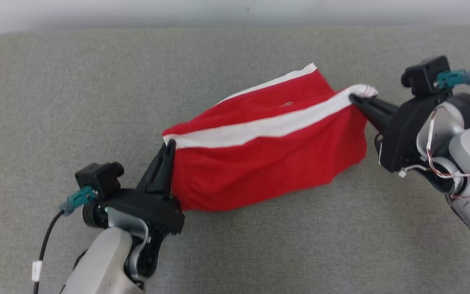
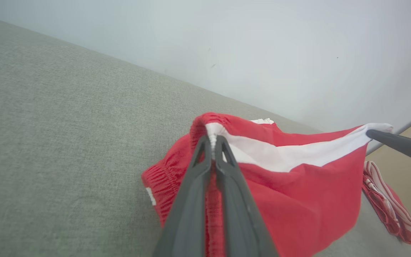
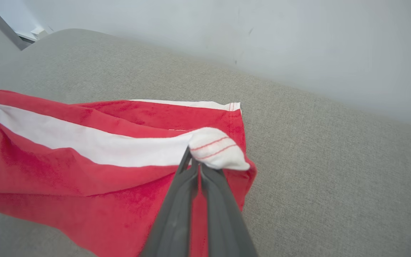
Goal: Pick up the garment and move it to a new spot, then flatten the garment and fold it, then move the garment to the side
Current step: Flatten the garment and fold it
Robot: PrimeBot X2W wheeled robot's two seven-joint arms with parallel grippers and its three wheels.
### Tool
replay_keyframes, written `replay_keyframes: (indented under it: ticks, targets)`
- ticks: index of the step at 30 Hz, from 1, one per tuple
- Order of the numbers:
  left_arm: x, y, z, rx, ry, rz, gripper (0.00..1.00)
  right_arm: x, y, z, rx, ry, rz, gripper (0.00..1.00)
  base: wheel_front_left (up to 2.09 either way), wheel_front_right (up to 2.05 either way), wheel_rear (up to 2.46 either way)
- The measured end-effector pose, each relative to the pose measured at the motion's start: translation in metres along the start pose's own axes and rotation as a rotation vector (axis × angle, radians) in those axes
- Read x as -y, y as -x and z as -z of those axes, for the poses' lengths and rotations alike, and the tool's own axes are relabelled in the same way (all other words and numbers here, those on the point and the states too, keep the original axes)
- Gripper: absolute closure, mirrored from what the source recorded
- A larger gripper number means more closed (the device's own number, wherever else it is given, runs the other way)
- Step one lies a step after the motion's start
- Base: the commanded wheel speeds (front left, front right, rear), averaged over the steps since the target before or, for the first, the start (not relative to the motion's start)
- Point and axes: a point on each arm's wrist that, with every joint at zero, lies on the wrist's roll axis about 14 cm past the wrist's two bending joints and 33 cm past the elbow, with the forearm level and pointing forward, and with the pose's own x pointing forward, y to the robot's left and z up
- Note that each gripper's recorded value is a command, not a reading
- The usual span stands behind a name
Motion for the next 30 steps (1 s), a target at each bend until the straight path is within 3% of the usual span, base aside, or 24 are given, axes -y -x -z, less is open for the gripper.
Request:
replay_keyframes:
  ticks: [21,22,23,30]
  targets:
    - [-0.042,-0.034,0.006,0.011,-0.023,-0.143,1.0,0.023,-0.086,-0.007,0.075,0.126,0.064,1.0,0.0,0.0,0.0]
    - [-0.043,-0.034,0.006,0.011,-0.023,-0.147,0.2,0.022,-0.088,-0.006,0.073,0.124,0.063,0.53,0.0,0.0,0.0]
    - [-0.045,-0.034,0.005,0.013,-0.026,-0.151,0.0,0.021,-0.09,-0.005,0.075,0.121,0.063,0.0,0.0,0.0,0.0]
    - [-0.042,-0.036,-0.025,0.101,-0.067,-0.145,0.0,0.02,-0.09,-0.021,0.165,0.116,0.076,0.0,0.0,0.0,0.0]
